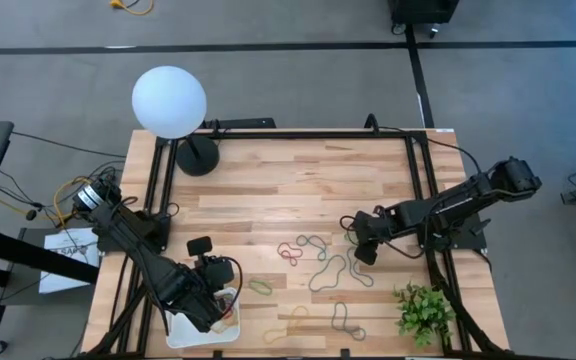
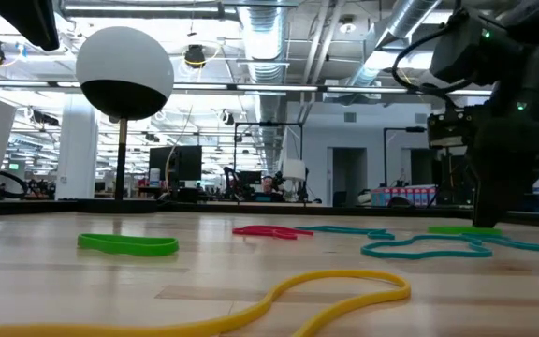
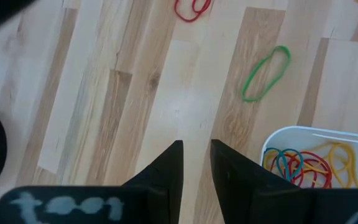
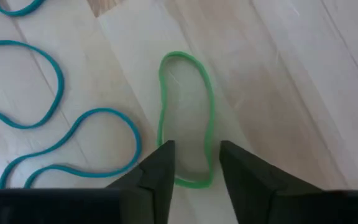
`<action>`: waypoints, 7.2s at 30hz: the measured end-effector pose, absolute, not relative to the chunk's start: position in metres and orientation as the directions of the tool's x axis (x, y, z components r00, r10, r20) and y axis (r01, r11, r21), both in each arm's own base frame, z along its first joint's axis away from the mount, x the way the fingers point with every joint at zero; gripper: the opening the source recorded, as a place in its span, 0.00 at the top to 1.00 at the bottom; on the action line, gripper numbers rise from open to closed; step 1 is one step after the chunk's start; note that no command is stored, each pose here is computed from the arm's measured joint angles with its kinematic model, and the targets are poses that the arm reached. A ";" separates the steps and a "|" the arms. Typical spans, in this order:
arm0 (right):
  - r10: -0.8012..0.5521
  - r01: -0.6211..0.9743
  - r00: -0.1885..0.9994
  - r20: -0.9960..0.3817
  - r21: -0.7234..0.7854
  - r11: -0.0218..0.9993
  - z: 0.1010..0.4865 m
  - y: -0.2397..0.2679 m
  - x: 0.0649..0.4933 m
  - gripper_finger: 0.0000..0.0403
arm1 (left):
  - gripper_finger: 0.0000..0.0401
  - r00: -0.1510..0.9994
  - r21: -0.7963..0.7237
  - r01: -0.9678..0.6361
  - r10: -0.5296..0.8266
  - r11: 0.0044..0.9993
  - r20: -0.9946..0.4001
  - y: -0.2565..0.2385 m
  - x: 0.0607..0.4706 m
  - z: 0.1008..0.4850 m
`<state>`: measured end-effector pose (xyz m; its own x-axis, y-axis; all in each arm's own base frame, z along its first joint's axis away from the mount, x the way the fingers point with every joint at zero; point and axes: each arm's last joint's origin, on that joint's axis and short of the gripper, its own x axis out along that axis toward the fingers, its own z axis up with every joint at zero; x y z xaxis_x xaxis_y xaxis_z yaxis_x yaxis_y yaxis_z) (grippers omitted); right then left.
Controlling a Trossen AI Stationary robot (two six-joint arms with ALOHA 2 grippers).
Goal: Pick and place items into bin
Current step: Put the green rubber band into the bin, then put the blue rubber band into the bin
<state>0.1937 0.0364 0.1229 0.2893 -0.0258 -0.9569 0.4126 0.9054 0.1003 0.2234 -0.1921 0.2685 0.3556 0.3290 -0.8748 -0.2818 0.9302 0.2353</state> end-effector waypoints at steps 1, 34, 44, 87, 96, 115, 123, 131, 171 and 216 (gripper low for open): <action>-0.026 0.410 0.287 -0.958 0.098 0.907 0.123 0.036 0.194 0.66 | 0.82 0.356 0.235 -0.282 0.329 0.930 -0.875 -0.192 0.223 0.268; -0.031 0.142 0.832 -0.553 0.159 0.977 0.198 0.057 0.263 0.99 | 0.82 0.464 0.340 -0.485 0.567 0.805 -0.680 -0.151 0.260 0.267; -0.095 0.136 0.888 -0.449 0.060 0.989 0.208 0.060 0.267 1.00 | 0.68 0.603 0.337 -0.325 0.468 0.884 -0.646 -0.120 0.315 0.274; -0.116 0.183 0.809 -0.576 0.060 0.981 0.196 0.056 0.259 0.82 | 0.99 0.671 0.338 -0.086 0.305 0.937 -0.676 -0.083 0.390 0.220; -0.124 0.186 0.781 -0.613 0.039 0.982 0.192 0.055 0.257 0.80 | 1.00 0.442 0.084 -0.010 0.080 0.996 -0.893 -0.119 0.335 0.261; -0.125 0.187 0.779 -0.614 0.038 0.982 0.192 0.055 0.257 0.80 | 1.00 0.291 -0.123 -0.374 -0.010 0.919 -0.957 -0.228 0.228 0.247; -0.124 0.187 0.781 -0.612 0.039 0.982 0.192 0.055 0.257 0.80 | 0.92 0.257 -0.112 -0.421 0.000 0.900 -0.966 -0.229 0.220 0.236; -0.125 0.187 0.777 -0.617 0.038 0.982 0.192 0.055 0.256 0.80 | 0.77 0.229 -0.068 -0.423 0.034 0.903 -0.973 -0.223 0.218 0.224; 0.047 0.171 0.302 -0.952 0.103 0.980 0.126 0.055 0.238 0.82 | 0.74 0.275 -0.022 -0.352 0.081 0.936 -0.958 -0.211 0.232 0.224; -0.029 -0.082 0.830 -0.557 -0.172 0.982 0.176 0.062 0.297 1.00 | 0.53 0.628 0.159 -0.378 0.378 0.912 -0.680 -0.118 0.328 0.242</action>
<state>0.2975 0.0622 0.1763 0.8299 -0.0289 -0.5572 -0.0816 0.9817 -0.1724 0.3279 -0.1180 0.2422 0.6285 0.3785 -0.6795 -0.3777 0.9122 0.1588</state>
